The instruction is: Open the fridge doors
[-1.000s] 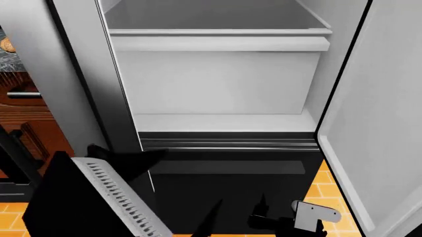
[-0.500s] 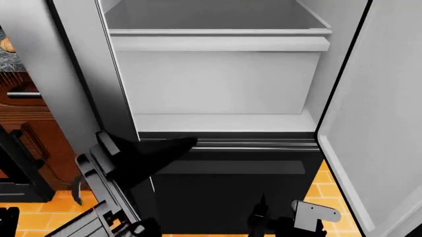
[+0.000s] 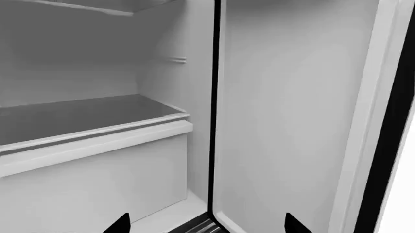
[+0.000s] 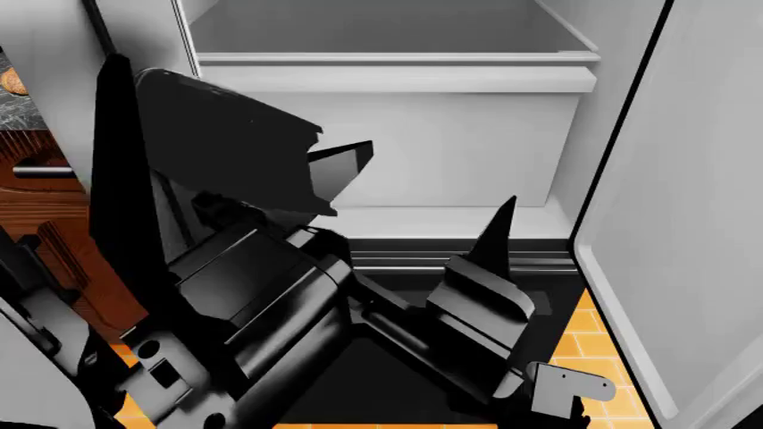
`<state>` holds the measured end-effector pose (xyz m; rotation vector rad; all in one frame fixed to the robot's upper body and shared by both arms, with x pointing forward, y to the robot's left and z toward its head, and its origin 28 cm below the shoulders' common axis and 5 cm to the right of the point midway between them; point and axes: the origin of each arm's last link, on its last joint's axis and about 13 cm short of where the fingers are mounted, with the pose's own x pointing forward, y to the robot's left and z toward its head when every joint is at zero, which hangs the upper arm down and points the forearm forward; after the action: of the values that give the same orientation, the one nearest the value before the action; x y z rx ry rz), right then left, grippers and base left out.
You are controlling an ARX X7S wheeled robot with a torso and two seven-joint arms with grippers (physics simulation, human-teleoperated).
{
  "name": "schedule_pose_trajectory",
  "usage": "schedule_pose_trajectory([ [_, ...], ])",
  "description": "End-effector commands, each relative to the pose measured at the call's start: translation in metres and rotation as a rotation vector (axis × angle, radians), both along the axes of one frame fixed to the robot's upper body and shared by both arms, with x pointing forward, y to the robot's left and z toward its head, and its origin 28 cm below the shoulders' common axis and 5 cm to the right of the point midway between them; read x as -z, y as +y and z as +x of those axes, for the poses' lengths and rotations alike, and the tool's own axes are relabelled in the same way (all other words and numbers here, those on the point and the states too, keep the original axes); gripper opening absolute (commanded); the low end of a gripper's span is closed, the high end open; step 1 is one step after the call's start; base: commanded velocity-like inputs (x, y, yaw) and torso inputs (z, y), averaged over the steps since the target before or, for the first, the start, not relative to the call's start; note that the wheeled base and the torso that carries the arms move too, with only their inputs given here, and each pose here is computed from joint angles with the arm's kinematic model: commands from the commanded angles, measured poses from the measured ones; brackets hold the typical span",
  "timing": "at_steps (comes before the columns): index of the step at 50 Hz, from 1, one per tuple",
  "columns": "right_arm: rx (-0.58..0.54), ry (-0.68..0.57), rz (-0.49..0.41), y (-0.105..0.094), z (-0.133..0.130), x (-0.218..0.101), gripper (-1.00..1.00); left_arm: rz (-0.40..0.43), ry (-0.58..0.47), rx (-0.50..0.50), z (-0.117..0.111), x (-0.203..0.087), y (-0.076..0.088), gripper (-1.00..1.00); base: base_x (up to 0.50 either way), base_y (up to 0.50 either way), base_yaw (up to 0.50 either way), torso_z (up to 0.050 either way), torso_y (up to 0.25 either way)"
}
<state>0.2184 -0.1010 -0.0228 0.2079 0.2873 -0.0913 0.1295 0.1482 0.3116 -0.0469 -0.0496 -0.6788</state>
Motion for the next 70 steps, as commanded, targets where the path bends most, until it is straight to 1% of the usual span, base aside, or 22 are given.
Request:
schedule_pose_trajectory([
  [1,-0.003,-0.002,-0.002,0.000,0.000,0.000,1.00,-0.045,0.030,-0.025,0.013,-0.001,-0.015,1.00,0.00,0.00,0.00,0.000,0.000],
  [11,-0.003,-0.008,0.001,0.000,0.001,-0.001,1.00,-0.033,0.033,-0.008,0.017,0.002,-0.026,1.00,0.00,0.00,0.00,0.000,0.000],
  [18,-0.004,-0.010,0.002,0.001,0.001,-0.001,1.00,-0.003,0.036,-0.005,0.025,0.007,-0.040,1.00,0.00,0.00,0.00,0.000,0.000],
  [22,-0.003,-0.010,0.003,0.000,0.001,0.000,1.00,0.007,0.043,-0.010,0.031,0.009,-0.045,1.00,0.00,0.00,0.00,0.000,0.000],
  [30,-0.006,-0.010,0.004,0.001,0.001,-0.001,1.00,0.025,0.058,-0.046,0.045,0.013,-0.050,1.00,0.00,0.00,0.00,0.000,0.000],
  [35,-0.006,-0.010,0.005,0.001,0.001,-0.001,1.00,0.017,0.075,-0.080,0.059,0.013,-0.054,1.00,0.00,0.00,0.00,0.000,0.000],
  [44,-0.007,-0.012,0.006,0.000,0.002,-0.001,1.00,0.008,0.093,-0.114,0.073,0.017,-0.063,1.00,0.00,0.00,0.00,0.000,0.000],
  [49,-0.006,-0.014,0.008,0.000,0.001,-0.001,1.00,0.006,0.091,-0.135,0.075,0.019,-0.073,1.00,0.00,0.00,0.00,0.000,0.000],
  [57,-0.006,-0.016,0.009,0.000,0.001,-0.002,1.00,0.008,0.104,-0.172,0.075,0.025,-0.083,1.00,0.00,0.00,0.00,0.000,0.000],
  [64,-0.006,-0.017,0.008,0.000,0.001,-0.002,1.00,0.042,0.098,-0.104,0.062,0.033,-0.094,1.00,0.00,0.00,0.00,0.000,0.000],
  [70,-0.007,-0.021,0.008,0.000,0.001,-0.002,1.00,0.037,0.110,-0.106,0.059,0.034,-0.103,1.00,0.00,0.00,0.00,0.000,0.002],
])
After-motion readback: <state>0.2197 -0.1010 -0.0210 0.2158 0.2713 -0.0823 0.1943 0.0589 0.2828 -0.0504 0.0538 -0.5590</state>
